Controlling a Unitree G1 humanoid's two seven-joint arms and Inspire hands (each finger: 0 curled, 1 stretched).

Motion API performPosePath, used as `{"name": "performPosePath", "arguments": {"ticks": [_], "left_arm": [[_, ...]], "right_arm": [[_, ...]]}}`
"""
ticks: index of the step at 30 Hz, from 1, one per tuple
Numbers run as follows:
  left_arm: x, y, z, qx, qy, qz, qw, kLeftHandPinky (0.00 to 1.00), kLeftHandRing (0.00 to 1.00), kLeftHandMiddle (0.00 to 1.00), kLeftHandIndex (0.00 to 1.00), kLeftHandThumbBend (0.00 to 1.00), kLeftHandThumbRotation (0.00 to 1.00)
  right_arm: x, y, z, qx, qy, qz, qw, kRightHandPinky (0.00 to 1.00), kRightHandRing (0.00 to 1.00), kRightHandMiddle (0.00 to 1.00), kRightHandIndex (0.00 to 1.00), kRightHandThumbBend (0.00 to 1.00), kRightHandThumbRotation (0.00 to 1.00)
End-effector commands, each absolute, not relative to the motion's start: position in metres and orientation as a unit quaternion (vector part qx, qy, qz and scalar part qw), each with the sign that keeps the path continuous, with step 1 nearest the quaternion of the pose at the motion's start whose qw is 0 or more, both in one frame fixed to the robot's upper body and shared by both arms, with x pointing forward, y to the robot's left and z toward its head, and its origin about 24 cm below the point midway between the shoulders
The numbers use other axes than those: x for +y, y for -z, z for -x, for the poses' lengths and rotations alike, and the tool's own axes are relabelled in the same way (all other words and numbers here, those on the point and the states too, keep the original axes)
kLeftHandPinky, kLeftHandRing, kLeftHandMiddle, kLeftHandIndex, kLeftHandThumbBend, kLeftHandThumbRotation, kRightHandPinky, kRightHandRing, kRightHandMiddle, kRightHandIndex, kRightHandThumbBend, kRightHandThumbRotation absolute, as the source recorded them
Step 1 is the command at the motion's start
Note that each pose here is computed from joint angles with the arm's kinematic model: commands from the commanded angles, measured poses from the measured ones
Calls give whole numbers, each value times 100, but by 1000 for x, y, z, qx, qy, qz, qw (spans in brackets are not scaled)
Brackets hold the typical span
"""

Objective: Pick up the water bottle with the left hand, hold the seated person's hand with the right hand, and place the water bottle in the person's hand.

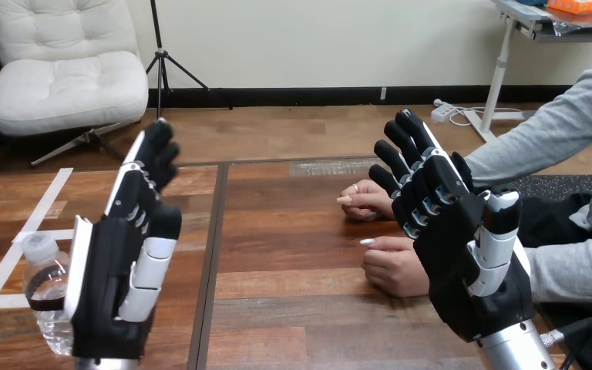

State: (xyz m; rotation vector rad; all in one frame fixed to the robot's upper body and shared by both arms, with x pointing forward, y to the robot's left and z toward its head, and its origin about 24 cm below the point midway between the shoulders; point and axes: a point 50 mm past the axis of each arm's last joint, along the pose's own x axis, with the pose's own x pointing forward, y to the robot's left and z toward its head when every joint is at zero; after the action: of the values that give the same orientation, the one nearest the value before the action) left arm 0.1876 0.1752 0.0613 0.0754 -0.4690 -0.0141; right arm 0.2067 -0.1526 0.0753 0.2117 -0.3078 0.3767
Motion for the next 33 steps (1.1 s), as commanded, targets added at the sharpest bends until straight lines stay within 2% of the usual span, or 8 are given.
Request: {"name": "performPosePath", "arguments": {"ticks": [1, 9, 14, 25, 33], "left_arm": [[185, -86, -195, -279, 17, -60, 958, 98, 95, 96, 95, 82, 88], [202, -97, -195, -275, 30, -90, 957, 100, 99, 99, 99, 93, 81], [213, -104, -194, -282, 14, -92, 955, 100, 100, 100, 100, 98, 75], [231, -117, -191, -292, -49, -119, 948, 96, 99, 100, 100, 100, 69], [244, -122, -190, -294, -68, -120, 946, 95, 99, 100, 100, 100, 67]], "right_arm": [[-153, -84, -211, -175, -188, -104, 961, 100, 100, 100, 98, 97, 100], [-153, -84, -211, -174, -187, -100, 962, 100, 100, 99, 97, 97, 100], [-153, -84, -211, -172, -187, -102, 962, 100, 100, 99, 97, 96, 100], [-153, -84, -211, -171, -188, -104, 962, 100, 100, 99, 97, 95, 100], [-153, -84, -211, -171, -190, -103, 961, 100, 100, 99, 97, 94, 100]]}}
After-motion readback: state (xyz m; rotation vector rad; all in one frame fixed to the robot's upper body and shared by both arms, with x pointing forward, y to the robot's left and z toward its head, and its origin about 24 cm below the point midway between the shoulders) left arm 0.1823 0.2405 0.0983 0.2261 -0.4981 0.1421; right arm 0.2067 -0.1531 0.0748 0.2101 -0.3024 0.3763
